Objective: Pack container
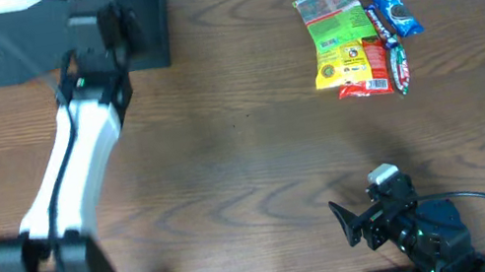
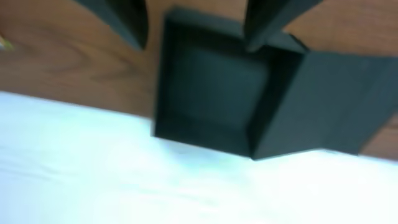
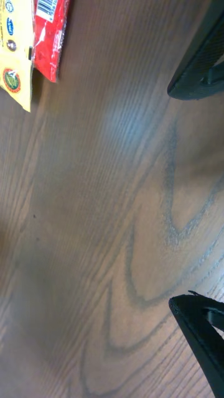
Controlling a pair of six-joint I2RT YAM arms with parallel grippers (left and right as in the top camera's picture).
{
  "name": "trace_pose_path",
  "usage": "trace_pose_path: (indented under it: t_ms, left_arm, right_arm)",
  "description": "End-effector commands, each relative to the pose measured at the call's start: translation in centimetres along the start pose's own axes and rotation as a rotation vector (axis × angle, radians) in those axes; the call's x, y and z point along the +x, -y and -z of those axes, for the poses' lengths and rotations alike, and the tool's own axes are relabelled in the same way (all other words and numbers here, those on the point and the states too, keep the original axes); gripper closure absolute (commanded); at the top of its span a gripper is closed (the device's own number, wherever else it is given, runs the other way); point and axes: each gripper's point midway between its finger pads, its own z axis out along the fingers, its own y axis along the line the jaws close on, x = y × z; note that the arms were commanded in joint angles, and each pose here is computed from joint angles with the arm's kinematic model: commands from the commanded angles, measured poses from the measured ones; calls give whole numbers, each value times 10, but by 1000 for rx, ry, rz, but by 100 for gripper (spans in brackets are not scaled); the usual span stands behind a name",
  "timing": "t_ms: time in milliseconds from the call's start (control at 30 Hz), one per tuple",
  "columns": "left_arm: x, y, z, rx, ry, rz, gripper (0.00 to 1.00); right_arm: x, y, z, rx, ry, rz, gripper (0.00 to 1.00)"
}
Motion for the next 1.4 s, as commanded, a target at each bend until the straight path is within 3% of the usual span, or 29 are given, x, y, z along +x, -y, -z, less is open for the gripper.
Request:
trace_pose_path:
  t_ms: [0, 33, 233, 433, 633, 1000, 1367]
  left_arm:
    - [-9, -20, -32, -107, 20, -3, 74]
    - [-8, -22, -43, -113, 24, 2, 94]
    - [-12, -19, -77, -68, 110, 35, 94]
    - [42, -32, -118, -10, -23, 88, 94]
    - [73, -39, -131, -26, -135, 51, 94]
    - [134, -47, -110, -53, -410, -116, 94]
    - [186, -34, -39, -47, -743, -248, 94]
  right_arm:
    - [1, 0, 0, 1, 1, 14, 1]
    - [1, 0, 0, 1, 1, 14, 1]
    - [1, 0, 0, 1, 1, 14, 1]
    - [1, 0, 0, 1, 1, 14, 1]
    - [1, 0, 0, 1, 1, 14, 1]
    - [1, 0, 0, 2, 1, 14, 1]
    - [1, 0, 0, 1, 1, 14, 1]
